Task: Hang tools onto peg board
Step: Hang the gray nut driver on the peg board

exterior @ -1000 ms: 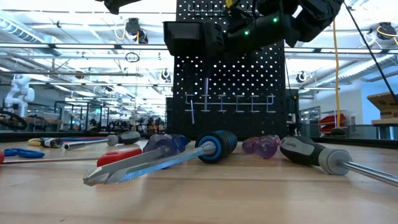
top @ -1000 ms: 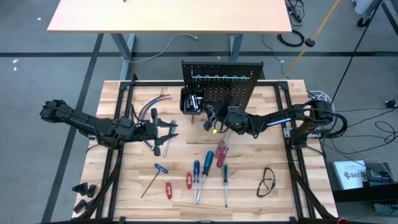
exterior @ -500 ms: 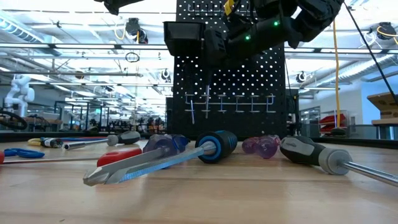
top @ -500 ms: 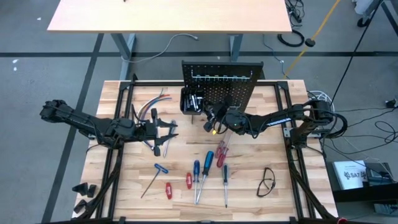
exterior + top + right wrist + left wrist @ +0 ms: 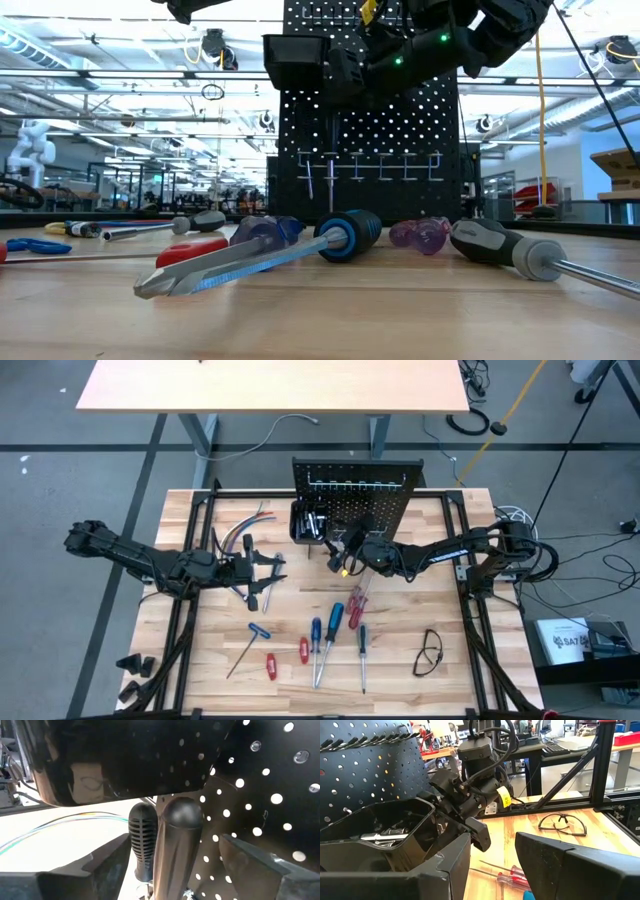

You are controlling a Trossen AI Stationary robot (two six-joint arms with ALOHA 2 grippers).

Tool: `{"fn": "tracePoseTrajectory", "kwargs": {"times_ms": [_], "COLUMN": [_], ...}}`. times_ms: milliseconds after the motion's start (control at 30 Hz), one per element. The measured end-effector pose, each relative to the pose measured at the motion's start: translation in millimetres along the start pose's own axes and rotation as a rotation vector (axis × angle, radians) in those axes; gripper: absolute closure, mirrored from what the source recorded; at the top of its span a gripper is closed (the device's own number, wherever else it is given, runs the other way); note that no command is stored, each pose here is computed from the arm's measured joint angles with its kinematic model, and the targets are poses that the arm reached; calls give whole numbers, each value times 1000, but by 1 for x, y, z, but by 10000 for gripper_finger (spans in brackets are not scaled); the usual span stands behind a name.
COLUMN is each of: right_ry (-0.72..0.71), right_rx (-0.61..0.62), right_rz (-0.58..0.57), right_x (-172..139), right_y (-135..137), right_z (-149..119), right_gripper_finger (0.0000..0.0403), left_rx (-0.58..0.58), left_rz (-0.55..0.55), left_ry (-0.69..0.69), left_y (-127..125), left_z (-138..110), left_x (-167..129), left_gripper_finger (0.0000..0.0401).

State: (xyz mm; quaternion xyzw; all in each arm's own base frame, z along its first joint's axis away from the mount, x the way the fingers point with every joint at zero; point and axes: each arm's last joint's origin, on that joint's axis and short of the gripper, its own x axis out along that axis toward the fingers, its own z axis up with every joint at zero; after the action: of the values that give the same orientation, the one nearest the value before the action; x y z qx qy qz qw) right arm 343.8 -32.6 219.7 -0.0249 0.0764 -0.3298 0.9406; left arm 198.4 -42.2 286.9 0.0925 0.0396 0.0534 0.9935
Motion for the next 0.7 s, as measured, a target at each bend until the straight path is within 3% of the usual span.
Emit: {"fn": "tracePoseTrajectory", "kwargs": {"times_ms": [467,700], "right_ry": [-34,17], "right_rx": [-29,-25], "right_rz": [58,102], "right_x": [-18,-32], "right_y": [11,18], "right_z": [13,15], "right_gripper_finger": [112,112], "left_rx": [1,-20], "left_rz": [-7,-7], "left_ry": [13,15], "left_y": [0,0], "left_z": [-1,-1], "left_x": [0,0], "left_gripper_finger": [237,237]}}
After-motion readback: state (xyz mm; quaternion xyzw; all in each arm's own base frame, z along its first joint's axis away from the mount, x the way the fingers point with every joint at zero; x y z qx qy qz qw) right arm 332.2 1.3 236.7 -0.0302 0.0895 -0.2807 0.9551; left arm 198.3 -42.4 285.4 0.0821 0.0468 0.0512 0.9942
